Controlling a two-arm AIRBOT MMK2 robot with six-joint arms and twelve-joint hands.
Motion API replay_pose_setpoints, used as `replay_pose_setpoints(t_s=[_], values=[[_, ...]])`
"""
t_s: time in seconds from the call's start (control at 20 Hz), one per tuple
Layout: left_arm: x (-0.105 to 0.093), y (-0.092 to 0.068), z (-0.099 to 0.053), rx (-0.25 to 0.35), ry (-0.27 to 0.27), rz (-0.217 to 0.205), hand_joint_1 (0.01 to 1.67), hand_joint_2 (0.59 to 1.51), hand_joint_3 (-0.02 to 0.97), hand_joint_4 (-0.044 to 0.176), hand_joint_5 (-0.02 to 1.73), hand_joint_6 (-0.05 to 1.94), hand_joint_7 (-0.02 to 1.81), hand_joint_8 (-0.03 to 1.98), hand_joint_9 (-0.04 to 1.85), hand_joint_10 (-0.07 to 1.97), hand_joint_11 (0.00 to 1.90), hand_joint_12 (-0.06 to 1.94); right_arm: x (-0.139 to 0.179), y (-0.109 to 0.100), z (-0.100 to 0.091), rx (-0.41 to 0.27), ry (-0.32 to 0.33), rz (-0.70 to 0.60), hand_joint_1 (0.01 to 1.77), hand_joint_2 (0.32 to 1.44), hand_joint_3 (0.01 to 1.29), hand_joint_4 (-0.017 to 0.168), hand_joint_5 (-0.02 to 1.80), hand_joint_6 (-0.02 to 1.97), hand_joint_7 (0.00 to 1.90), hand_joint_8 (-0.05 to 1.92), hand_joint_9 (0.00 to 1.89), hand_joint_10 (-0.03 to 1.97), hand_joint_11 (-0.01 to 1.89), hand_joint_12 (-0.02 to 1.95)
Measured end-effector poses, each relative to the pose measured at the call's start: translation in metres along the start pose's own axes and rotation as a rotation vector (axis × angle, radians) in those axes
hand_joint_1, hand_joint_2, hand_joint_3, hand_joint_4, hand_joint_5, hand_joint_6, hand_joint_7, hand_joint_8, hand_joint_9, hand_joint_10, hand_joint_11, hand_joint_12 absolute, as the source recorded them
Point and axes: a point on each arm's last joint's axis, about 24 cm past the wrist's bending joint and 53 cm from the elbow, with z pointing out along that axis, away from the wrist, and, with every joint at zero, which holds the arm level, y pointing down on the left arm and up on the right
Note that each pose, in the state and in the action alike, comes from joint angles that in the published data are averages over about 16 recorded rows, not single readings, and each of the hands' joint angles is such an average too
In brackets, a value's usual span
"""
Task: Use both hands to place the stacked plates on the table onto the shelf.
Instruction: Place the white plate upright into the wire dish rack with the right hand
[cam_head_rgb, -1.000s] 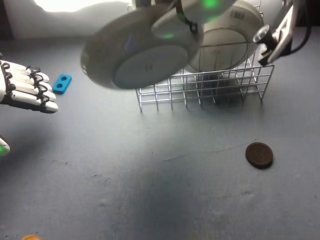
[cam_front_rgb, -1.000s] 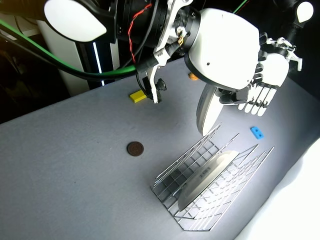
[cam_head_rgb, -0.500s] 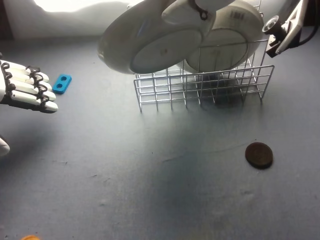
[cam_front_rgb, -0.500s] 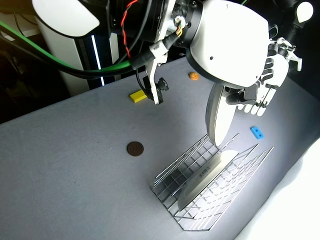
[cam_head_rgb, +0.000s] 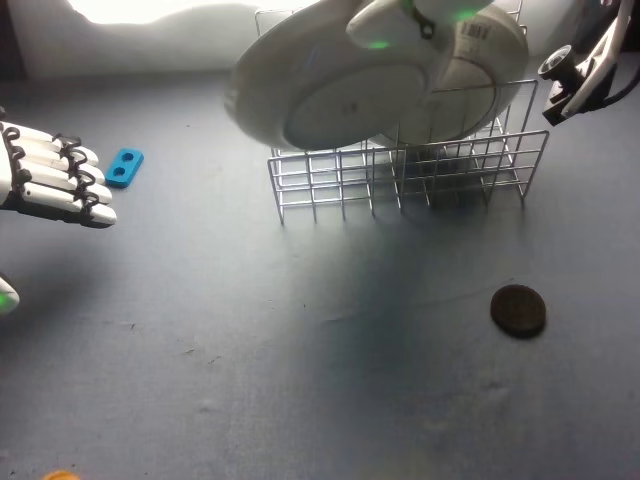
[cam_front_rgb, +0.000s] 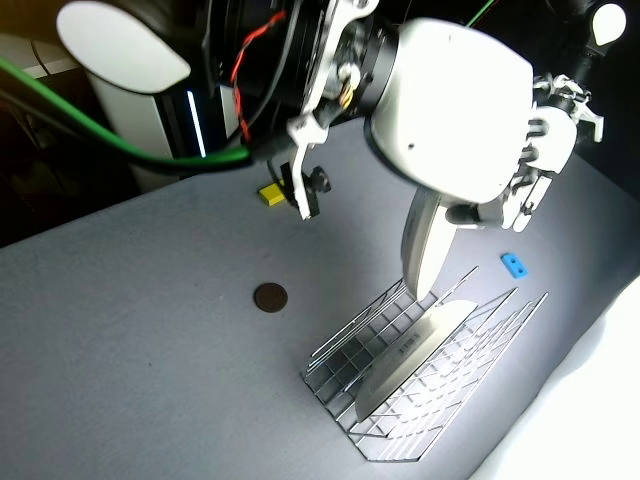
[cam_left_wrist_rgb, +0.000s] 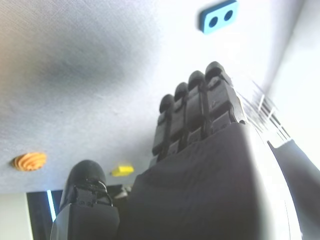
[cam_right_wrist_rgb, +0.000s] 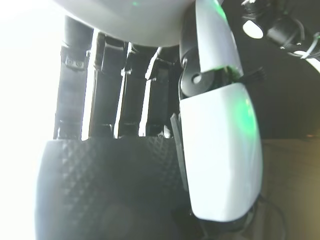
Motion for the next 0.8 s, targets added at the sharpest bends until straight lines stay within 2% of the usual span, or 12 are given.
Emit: replay_pose_setpoints(t_s=[0.8], values=[[0.003, -0.002, 0.002, 0.006, 0.008, 0.003, 0.02, 1.149, 0.016, 0.001, 0.08, 0.02, 0.07, 0.00, 0.04, 0.02, 0.02, 0.00, -0.029, -0.053, -0.010, 0.071, -0.108, 0.176, 1.26, 1.06, 0.01, -0.005, 0.95, 0.88, 1.09, 0.89, 1.23, 0.26, 0.81, 1.20]])
